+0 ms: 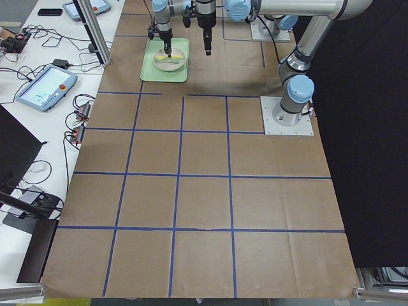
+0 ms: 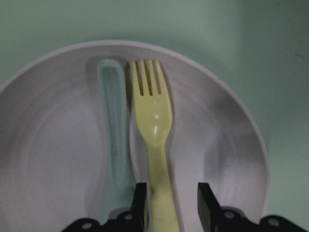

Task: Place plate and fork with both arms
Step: 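Lower the right gripper and grasp the yellow fork's handle, then lift the yellow fork and carry it beside the plate on the tray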

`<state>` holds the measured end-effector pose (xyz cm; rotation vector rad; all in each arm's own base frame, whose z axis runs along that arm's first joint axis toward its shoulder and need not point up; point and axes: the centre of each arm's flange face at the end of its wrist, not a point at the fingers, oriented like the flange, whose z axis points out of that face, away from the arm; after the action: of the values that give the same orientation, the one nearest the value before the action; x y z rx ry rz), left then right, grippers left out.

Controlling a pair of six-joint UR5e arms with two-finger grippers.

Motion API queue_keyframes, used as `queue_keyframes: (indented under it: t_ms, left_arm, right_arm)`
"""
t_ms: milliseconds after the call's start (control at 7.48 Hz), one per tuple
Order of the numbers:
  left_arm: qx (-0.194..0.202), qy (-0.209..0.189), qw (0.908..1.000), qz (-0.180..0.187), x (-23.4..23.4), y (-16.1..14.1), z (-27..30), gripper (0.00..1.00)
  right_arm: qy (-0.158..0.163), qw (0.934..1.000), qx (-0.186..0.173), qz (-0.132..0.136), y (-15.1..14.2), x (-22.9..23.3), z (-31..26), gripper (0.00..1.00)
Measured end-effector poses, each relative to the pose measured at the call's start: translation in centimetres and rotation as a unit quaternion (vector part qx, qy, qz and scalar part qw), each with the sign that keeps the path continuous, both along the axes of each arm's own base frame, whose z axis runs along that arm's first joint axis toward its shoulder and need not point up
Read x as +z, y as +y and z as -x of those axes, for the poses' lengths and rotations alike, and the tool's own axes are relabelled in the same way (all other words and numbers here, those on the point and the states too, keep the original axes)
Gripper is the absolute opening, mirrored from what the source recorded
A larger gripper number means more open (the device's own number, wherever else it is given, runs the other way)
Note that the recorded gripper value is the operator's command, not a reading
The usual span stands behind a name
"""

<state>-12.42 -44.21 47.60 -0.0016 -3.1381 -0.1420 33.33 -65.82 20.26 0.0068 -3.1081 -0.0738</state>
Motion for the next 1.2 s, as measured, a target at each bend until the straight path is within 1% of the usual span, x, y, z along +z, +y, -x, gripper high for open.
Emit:
queue_keyframes:
  t_ms: [535, 669, 936, 1070, 1203]
  left_arm:
    - [-0.002, 0.000, 1.0000, 0.003, 0.2, 0.3, 0.0, 1.00]
    - [-0.002, 0.000, 1.0000, 0.003, 0.3, 0.3, 0.0, 1.00]
    - [-0.002, 0.000, 1.0000, 0.003, 0.2, 0.3, 0.0, 1.00]
    - [-0.001, 0.000, 1.0000, 0.001, 0.1, 0.1, 0.0, 1.00]
    - [0.000, 0.000, 1.0000, 0.000, 0.0, 0.0, 0.0, 1.00]
  right_arm:
    - [0.002, 1.0000, 0.001, -0.009, 0.0, -1.3, -0.1, 0.46]
    - [0.002, 0.9999, 0.001, -0.010, 0.0, -1.6, -0.1, 0.44]
    - [0.003, 0.9999, 0.001, -0.010, -0.2, -1.7, -0.2, 0.19]
    - [0.004, 1.0000, 0.001, -0.009, -0.2, -1.6, -0.2, 0.10]
    - [0.004, 1.0000, 0.001, -0.008, -0.3, -1.6, -0.2, 0.05]
